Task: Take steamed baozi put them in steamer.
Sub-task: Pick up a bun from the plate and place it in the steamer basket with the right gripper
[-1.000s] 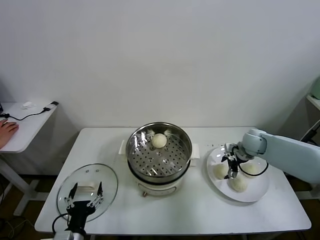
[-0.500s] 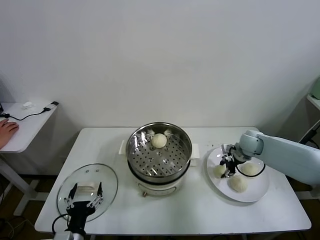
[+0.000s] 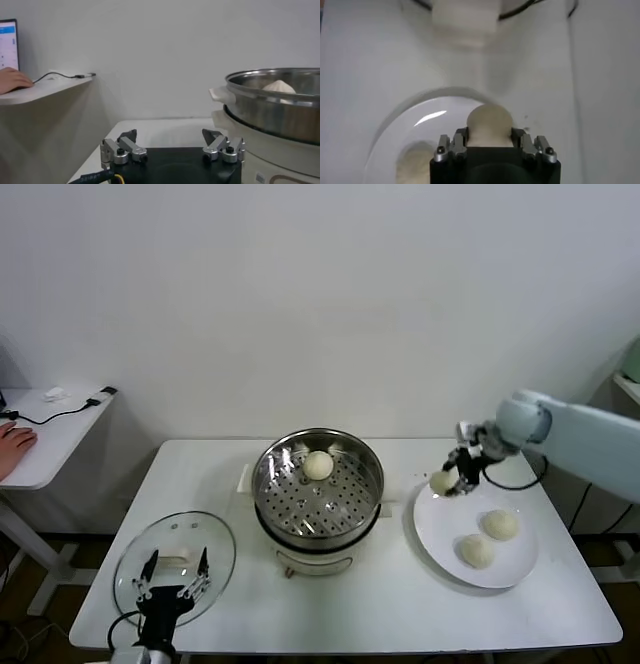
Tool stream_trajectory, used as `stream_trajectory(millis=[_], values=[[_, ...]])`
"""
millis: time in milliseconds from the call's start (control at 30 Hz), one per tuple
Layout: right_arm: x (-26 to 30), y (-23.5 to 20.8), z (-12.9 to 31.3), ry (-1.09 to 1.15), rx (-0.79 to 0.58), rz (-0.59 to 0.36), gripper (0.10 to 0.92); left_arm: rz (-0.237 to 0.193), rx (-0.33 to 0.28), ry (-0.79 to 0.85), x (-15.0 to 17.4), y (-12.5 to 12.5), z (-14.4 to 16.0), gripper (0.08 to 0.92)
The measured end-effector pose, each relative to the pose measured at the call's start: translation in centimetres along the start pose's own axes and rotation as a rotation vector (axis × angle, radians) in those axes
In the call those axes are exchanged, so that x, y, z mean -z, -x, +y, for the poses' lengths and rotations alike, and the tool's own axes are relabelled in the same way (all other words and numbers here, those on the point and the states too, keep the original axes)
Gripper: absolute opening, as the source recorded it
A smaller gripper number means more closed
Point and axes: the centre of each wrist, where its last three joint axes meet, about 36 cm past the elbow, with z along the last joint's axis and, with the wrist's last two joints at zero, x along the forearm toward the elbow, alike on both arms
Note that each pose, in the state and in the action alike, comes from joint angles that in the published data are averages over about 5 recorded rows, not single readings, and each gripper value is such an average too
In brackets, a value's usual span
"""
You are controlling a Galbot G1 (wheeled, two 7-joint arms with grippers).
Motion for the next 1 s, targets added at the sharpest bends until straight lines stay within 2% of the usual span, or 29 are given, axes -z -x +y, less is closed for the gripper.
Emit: stream_trajectory(millis=[167,333,667,1000], values=[[6.8,-3.5,-0.6,-0.027,-0.035,-0.097,0.577,-0.004,-0.005,0.001,0.2,0.0,-0.1,0.823],[13.5,-3.4,0.4,-0.048,-0.017,-0.148,0.577,-0.008,-0.011,0.002,0.4,-0.2,-0.3,0.823],[23.5,1.7,3.1,-0.093,0.043,-0.127,0.575,-0.024,-0.004,0.008,1.0,-0.4,-0.3,0.823],[28.2,8.8,5.3,-0.114,0.067,-0.07,0.576,-0.029,0.0,0.008,1.2,-0.4,-0.3,0.823]])
